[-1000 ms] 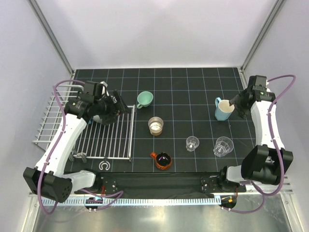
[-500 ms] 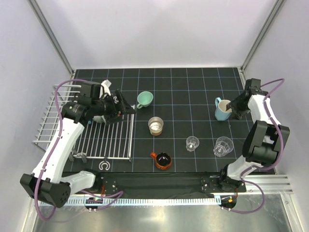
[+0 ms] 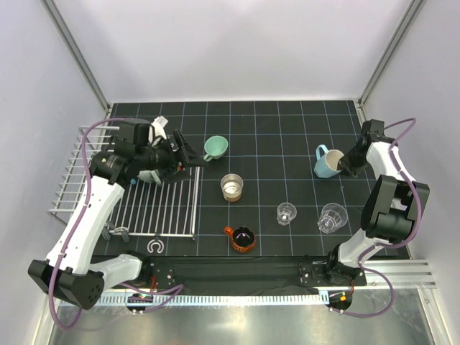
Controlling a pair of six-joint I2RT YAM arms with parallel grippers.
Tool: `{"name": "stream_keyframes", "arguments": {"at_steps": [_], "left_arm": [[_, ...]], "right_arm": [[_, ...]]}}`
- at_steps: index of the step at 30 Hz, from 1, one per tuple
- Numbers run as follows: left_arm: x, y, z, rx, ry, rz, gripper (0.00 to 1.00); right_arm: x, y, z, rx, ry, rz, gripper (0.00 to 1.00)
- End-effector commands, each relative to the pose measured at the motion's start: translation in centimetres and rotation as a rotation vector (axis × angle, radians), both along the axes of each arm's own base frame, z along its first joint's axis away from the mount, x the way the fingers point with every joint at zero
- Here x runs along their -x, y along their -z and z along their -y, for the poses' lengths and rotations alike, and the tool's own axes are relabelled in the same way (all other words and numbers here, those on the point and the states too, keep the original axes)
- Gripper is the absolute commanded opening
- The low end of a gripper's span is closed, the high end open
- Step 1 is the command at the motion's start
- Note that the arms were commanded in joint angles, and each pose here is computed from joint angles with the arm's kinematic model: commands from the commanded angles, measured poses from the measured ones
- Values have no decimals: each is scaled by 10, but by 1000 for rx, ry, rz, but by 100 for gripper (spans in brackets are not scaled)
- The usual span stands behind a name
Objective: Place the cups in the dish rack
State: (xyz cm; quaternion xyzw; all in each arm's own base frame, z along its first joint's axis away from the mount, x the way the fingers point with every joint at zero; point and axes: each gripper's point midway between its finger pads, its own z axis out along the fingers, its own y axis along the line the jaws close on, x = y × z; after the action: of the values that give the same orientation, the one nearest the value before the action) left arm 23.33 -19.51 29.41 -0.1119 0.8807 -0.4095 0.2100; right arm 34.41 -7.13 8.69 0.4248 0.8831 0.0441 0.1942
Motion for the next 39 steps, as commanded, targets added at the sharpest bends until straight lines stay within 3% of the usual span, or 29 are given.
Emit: {"name": "stream_keyframes", "arguments": {"at_steps": [1, 4, 7, 11, 15, 20, 25, 32, 39], "left_arm": [[-1, -22, 9, 55, 33, 49, 80], [1, -26, 12, 67, 40, 23, 80], [4, -27, 22, 115, 52, -10, 79], [4, -33, 33, 177, 71, -34, 79], [7, -45, 46, 266, 106, -81, 82], [8, -55, 64, 374, 128, -131, 85], [13, -88, 80, 497, 163, -151, 86], [29, -114, 104, 596, 215, -178, 88], [45, -110, 139, 652, 285, -289, 88]], "right_arm": [[-12, -10, -5, -3, -48, 71, 4], [-15, -25, -16, -6, -114, 102, 4], [-29, -67, -41, 40, -239, 234, 4], [-35, -140, -93, 89, -402, 465, 4], [-26, -201, -161, 25, -581, 661, 4], [-2, -259, -212, -10, -774, 941, 4], [36, -290, -246, -31, -946, 1204, 4], [67, -299, -254, 7, -1009, 1389, 4], [83, -320, -269, -42, -1034, 1528, 4]]}}
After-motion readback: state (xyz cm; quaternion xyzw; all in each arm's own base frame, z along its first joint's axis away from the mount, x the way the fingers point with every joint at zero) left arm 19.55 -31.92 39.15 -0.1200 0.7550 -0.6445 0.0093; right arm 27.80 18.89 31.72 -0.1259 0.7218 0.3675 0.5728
